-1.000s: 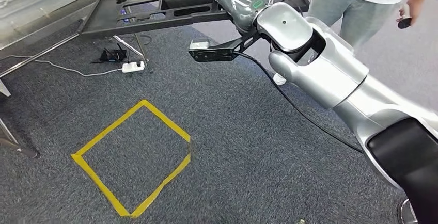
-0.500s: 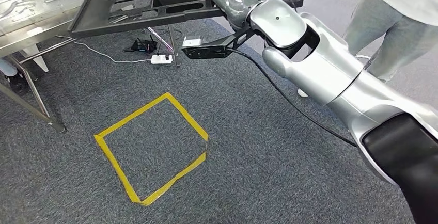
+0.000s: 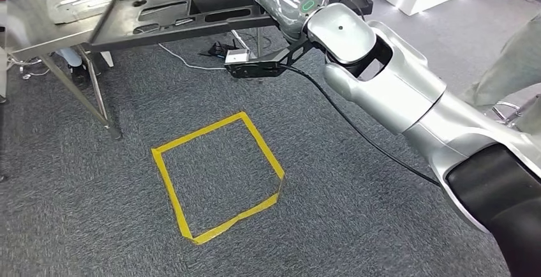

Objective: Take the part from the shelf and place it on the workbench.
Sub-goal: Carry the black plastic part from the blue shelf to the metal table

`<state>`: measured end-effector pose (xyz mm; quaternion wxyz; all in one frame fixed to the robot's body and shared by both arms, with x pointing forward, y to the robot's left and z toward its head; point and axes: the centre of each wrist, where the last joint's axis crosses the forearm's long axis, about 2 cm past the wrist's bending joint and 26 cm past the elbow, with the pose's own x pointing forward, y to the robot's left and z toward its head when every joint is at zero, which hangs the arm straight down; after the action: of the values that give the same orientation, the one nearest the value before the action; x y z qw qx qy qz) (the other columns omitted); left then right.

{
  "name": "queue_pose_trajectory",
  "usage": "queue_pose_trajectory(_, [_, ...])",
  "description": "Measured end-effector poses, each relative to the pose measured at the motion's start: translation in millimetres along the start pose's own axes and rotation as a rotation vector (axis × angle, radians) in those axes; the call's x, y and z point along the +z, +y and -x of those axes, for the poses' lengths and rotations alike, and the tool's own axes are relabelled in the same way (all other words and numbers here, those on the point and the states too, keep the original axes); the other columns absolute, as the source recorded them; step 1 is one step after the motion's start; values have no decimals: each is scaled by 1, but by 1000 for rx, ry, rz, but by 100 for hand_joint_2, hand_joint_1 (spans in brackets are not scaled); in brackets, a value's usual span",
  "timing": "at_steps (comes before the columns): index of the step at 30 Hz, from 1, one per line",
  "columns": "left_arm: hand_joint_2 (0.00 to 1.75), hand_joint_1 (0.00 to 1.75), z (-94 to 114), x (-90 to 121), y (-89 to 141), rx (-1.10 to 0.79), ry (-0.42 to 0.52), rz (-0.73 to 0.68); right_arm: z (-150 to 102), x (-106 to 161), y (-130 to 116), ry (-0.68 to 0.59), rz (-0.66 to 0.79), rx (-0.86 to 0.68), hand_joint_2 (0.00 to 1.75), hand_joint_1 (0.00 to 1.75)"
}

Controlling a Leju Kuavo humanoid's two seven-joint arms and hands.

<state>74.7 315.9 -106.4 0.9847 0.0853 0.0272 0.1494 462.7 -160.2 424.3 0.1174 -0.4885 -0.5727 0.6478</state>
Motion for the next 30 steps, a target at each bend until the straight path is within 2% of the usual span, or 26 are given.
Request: queue_pose_trajectory(30, [175,0,1,0,-1,2,7,2,-6,-4,-1,-54,36,-16,175,175])
